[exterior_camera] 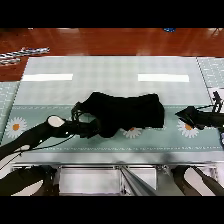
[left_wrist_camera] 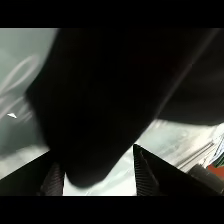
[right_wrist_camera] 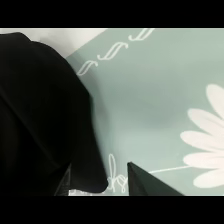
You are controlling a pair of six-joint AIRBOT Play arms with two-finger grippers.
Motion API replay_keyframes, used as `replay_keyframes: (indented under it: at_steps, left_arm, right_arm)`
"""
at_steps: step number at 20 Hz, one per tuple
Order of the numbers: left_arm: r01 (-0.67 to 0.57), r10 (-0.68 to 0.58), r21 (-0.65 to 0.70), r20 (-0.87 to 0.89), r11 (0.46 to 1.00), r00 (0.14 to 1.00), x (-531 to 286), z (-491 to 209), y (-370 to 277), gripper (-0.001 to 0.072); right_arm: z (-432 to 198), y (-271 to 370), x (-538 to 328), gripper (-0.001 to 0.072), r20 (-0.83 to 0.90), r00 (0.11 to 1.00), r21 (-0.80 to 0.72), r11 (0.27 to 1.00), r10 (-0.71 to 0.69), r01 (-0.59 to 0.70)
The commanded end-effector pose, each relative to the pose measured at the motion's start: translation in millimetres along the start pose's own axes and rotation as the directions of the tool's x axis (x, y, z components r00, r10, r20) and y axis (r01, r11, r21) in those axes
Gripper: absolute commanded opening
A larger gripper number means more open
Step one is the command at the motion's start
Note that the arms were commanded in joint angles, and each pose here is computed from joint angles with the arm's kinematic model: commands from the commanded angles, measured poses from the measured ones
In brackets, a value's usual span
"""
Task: Fold the shirts.
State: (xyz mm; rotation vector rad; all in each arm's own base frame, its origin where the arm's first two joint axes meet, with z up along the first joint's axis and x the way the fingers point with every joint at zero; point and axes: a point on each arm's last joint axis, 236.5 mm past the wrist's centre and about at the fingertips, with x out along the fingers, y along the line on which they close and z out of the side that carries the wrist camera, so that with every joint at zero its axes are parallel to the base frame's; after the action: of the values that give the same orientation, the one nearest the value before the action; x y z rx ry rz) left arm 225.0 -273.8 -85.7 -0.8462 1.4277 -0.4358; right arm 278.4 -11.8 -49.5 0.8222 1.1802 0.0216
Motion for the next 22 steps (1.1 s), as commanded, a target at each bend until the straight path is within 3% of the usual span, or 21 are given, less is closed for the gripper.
replay_keyframes:
  at_steps: [1,5,10,16,19,22]
  left_arm:
    - [0.016,-0.017,0.072,0.006,0.997,1.000,15.9,22.3,-20.2,0.0024]
    - [0.070,-0.065,0.149,-0.039,0.986,0.997,7.7,31.0,-37.8,0.0019]
    - [0.073,-0.067,0.143,-0.046,0.987,0.997,4.1,32.8,-35.3,0.0019]
    - [0.082,-0.073,0.143,-0.071,0.986,0.995,3.6,27.0,-36.6,0.0019]
    - [0.091,-0.085,0.126,-0.059,0.988,0.995,-3.0,35.5,-36.1,0.0019]
    - [0.216,-0.213,0.157,-0.037,0.964,0.976,-60.7,65.9,-64.5,0.0019]
  right_arm:
    - [-14.3,-3.8,0.1,0.0406,-0.059,0.998,-0.007,1.000,-0.017,0.016]
    - [-38.8,-12.2,10.0,0.0406,-0.135,0.991,0.077,0.997,-0.016,0.026]
    - [-68.3,-0.1,49.9,0.0406,-0.286,0.958,0.057,0.998,-0.001,0.017]
    - [-36.5,50.6,96.2,0.0398,-0.229,0.970,0.070,0.995,0.083,-0.069]
    - [-23.7,90.9,101.9,0.0030,-0.266,0.957,-0.078,0.987,0.118,-0.143]
    - [21.5,146.6,56.5,0.0030,-0.222,0.958,-0.236,0.943,0.182,-0.234]
